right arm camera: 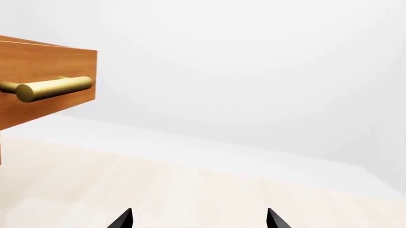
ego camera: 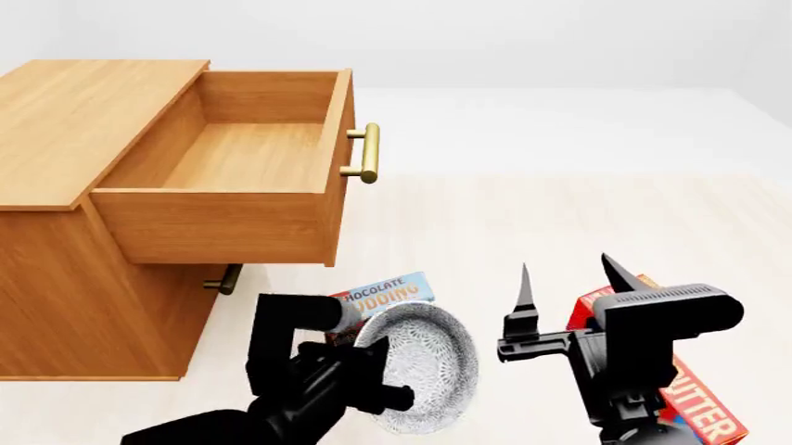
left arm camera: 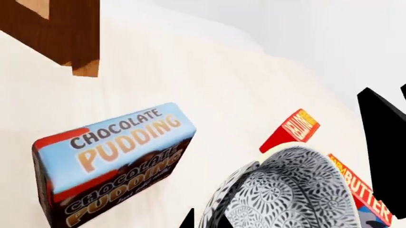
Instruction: Put the bowl in the top drawer of the cabinet.
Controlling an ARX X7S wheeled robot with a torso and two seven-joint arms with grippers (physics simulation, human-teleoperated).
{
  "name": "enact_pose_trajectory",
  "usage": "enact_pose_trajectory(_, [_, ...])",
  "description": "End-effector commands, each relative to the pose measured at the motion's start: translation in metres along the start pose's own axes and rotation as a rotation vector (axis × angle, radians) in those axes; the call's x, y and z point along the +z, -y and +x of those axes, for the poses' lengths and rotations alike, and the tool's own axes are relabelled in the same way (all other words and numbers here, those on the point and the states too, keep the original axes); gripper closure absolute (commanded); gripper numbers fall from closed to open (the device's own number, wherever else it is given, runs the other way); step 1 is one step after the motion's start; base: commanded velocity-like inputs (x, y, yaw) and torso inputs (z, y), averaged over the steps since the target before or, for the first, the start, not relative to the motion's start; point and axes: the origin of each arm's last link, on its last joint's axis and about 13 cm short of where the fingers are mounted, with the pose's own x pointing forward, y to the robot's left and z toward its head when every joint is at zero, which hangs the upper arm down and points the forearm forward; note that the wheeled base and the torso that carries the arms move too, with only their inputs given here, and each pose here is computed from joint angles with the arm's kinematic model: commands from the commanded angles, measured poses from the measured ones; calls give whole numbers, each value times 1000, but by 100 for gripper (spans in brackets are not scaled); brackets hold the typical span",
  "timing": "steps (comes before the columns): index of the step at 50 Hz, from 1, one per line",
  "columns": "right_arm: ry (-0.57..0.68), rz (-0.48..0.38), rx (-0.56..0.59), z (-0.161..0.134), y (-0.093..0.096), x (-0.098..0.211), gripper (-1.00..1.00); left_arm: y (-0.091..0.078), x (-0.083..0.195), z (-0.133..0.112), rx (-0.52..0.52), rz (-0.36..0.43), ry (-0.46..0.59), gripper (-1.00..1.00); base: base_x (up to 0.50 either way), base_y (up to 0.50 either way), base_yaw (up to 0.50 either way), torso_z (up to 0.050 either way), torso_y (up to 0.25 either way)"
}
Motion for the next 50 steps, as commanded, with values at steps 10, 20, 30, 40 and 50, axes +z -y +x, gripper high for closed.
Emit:
enact_pose_trajectory(10, [-10, 13, -2, -6, -2, -6, -100, 1, 50, -40, -52, -91, 96, 100, 0, 0, 0, 0, 0])
enact_pose_trajectory(20, [-21, 31, 12, -2, -9, -16, -100, 3, 79, -55, -27, -98, 202, 100, 0, 0, 0, 0, 0])
enact_pose_trajectory(30, [-41, 49, 43, 1, -16, -28, -100, 13, 109, -64, 12, -52, 298, 100, 0, 0, 0, 0, 0])
enact_pose_trajectory(40, [-34, 57, 92, -2, -26, -31, -100, 16, 139, -67, 62, -68, 354, 100, 0, 0, 0, 0, 0])
enact_pose_trajectory(50, [-25, 83, 113, -1, -26, -35, -100, 22, 173, -70, 121, -82, 409, 100, 0, 0, 0, 0, 0])
